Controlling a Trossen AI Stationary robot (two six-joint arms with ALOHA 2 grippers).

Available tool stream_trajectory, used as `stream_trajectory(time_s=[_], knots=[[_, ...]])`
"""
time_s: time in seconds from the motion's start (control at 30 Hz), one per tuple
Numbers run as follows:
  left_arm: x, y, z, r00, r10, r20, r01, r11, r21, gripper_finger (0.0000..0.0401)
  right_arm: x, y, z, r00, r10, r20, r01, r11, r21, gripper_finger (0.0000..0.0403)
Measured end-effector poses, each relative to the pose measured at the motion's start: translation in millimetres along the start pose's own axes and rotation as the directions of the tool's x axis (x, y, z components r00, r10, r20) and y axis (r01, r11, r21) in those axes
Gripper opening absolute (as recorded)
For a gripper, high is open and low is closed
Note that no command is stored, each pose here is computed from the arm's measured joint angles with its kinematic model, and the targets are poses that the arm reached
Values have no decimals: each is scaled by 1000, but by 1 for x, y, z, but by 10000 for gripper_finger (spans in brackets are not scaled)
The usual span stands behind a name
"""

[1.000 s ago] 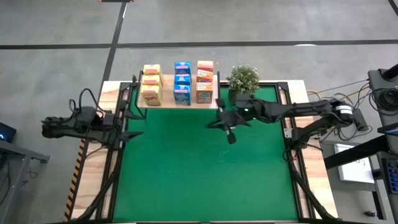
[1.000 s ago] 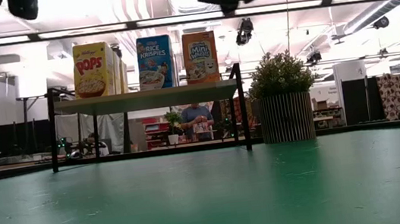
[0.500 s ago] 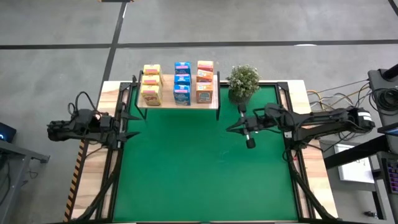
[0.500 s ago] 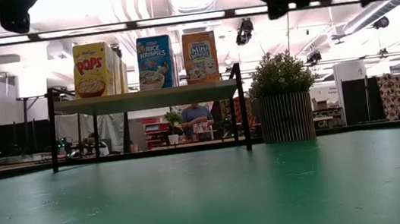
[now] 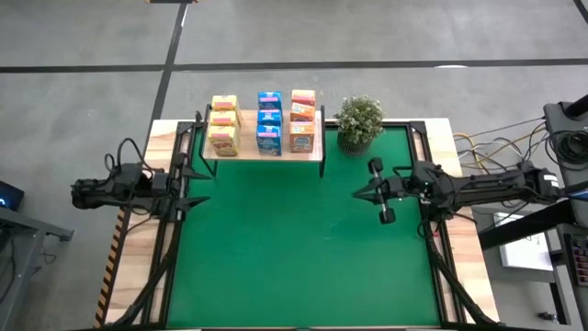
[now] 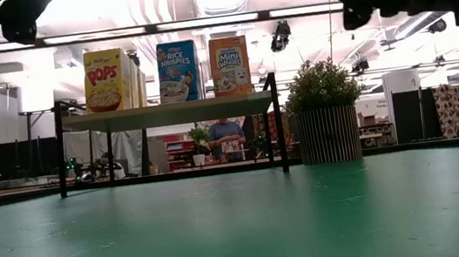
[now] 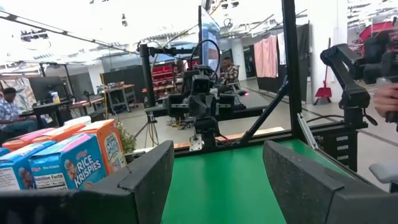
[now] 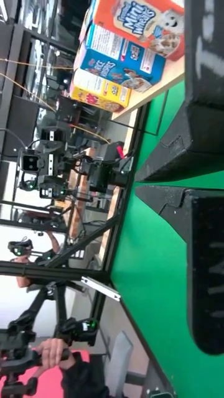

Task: Stack cereal on shelf
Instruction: Adjust the middle orange cereal box on the shelf

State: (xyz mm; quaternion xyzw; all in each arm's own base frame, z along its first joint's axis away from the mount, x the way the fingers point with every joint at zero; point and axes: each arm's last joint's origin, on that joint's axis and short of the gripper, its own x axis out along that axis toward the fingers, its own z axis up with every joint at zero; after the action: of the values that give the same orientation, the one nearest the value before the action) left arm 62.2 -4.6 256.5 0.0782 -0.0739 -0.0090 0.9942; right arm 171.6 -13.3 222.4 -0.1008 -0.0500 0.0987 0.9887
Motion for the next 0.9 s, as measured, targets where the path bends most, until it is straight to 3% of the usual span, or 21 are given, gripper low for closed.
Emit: stream_trajectory(time_s=[0.23, 0.43, 0.63, 0.9], knots=[[0, 0, 0, 1000, 1, 7, -1, 1000, -1, 231, -16, 6, -8, 998, -36, 41, 35, 999, 26, 8], [0, 0, 3, 999, 7, 40, -7, 1000, -8, 231, -17, -4, 5, 951, -306, 48, 298, 946, 126, 8], [0, 1, 4, 999, 9, 49, -8, 1000, -8, 231, 1, -30, 39, 888, -453, -84, 460, 880, 120, 8], [0, 1, 4, 999, 21, 48, -21, 1000, -4, 231, 35, -83, 75, 807, -550, -217, 575, 815, 74, 8]])
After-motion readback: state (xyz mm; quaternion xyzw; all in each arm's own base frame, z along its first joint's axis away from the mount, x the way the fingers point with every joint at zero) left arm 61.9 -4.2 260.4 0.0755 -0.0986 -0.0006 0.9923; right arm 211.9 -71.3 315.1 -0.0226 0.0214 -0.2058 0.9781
